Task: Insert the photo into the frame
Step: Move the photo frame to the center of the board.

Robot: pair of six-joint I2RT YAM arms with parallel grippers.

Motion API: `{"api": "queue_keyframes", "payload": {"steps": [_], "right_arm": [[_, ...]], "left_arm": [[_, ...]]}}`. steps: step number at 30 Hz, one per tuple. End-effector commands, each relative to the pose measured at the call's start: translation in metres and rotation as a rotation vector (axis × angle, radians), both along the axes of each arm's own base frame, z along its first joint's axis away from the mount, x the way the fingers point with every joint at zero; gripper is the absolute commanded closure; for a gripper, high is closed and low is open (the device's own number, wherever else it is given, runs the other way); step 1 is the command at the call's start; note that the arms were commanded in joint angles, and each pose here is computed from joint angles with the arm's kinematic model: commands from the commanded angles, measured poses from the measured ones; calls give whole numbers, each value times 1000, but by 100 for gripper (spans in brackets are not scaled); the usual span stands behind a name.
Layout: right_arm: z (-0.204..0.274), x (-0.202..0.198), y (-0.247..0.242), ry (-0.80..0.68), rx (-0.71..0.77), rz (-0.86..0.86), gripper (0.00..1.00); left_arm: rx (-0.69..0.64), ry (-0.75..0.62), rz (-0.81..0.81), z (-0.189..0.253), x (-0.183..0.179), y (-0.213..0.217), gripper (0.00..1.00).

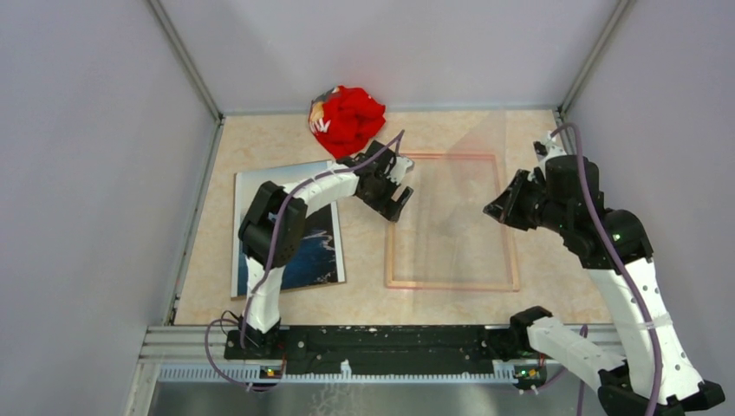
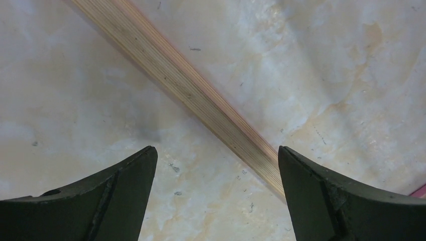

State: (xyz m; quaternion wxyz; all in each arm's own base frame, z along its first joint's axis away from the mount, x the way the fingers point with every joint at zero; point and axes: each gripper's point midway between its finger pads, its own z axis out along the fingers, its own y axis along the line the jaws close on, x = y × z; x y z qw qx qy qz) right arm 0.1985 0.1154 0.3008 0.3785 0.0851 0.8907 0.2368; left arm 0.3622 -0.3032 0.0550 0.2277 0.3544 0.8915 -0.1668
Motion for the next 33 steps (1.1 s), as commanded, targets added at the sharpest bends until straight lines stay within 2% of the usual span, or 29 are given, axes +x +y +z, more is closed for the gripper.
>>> {"api": "queue_keyframes", "payload": {"steps": [1, 5, 10, 17, 23, 30, 33], "right_arm": [[32, -2, -3, -108, 34, -9, 100], [27, -2, -2, -96, 38, -3, 100], [26, 1, 2, -94, 45, 9, 100], [23, 11, 10, -88, 54, 29, 100], [13, 20, 19, -74, 66, 56, 100], [2, 37, 35, -51, 92, 95, 100], [6, 49, 42, -53, 108, 108, 100]], "left_arm": [[14, 29, 68, -10, -1, 1, 6], [51, 21, 86, -21, 0, 7, 15], [115, -1, 101, -29, -4, 26, 37], [141, -8, 127, -26, -17, 51, 40], [128, -6, 149, -18, -26, 67, 36], [55, -110, 112, 44, -5, 57, 2], [-7, -117, 126, 74, 8, 67, 2]]}}
